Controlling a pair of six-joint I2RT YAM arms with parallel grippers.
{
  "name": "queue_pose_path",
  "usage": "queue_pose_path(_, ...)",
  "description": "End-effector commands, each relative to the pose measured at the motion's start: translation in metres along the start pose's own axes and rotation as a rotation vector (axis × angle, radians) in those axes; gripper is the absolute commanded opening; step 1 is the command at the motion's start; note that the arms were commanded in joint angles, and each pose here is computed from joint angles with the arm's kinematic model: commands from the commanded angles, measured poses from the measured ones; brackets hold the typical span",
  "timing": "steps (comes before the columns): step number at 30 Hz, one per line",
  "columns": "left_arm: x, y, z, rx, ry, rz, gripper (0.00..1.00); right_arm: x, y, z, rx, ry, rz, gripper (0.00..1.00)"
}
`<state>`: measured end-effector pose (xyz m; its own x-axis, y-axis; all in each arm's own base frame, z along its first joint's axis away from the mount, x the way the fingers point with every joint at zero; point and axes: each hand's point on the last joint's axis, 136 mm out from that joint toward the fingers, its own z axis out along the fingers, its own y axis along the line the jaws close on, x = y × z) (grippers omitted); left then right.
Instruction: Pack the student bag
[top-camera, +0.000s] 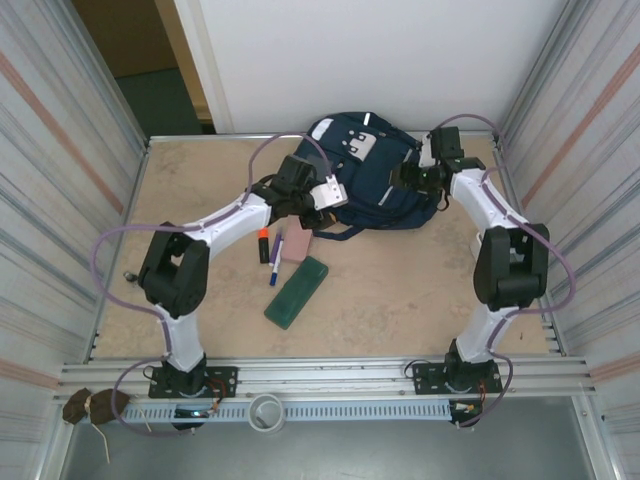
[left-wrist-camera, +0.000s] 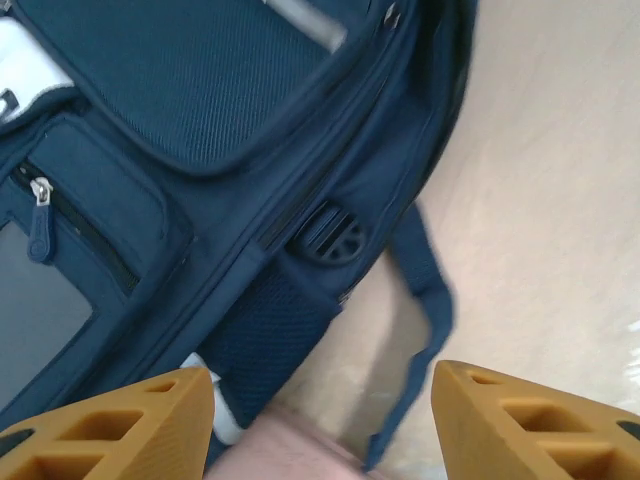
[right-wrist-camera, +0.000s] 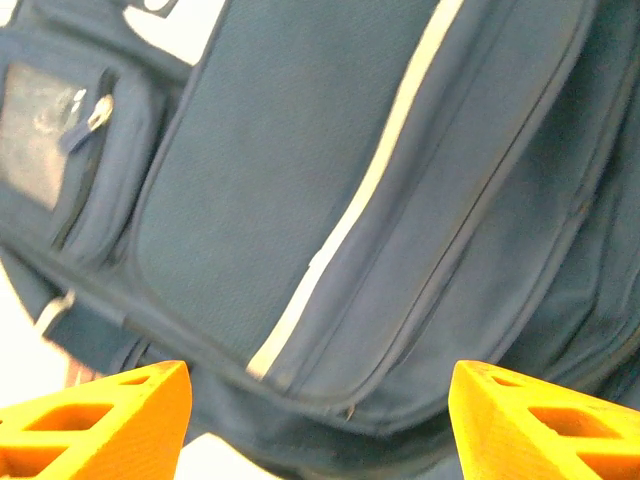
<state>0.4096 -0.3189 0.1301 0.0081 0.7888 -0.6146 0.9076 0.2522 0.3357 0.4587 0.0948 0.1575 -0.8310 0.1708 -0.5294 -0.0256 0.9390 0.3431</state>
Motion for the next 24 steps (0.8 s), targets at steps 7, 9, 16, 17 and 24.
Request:
queue_pose_path(7, 0.042, 0.015, 0.057, 0.019, 0.148, 0.329, 0.59, 0.034, 0.001, -0.021, -0.032, 0.024, -0.005, 0.69)
queue_pose_path(9, 0.044, 0.016, 0.066, 0.017, 0.152, 0.35, 0.57, 0.04, -0.001, -0.021, -0.041, 0.033, 0.006, 0.69)
queue_pose_path(16, 0.047, 0.018, 0.09, -0.02, 0.175, 0.423, 0.38, 0.061, -0.002, -0.023, -0.066, 0.065, 0.022, 0.69)
queue_pose_path(17, 0.046, 0.02, 0.091, -0.029, 0.175, 0.425, 0.32, 0.063, -0.003, -0.025, -0.065, 0.067, 0.025, 0.69)
queue_pose_path(24, 0.003, 0.019, 0.06, -0.008, 0.039, 0.341, 0.08, 0.074, 0.019, -0.048, -0.213, -0.01, -0.051, 0.68)
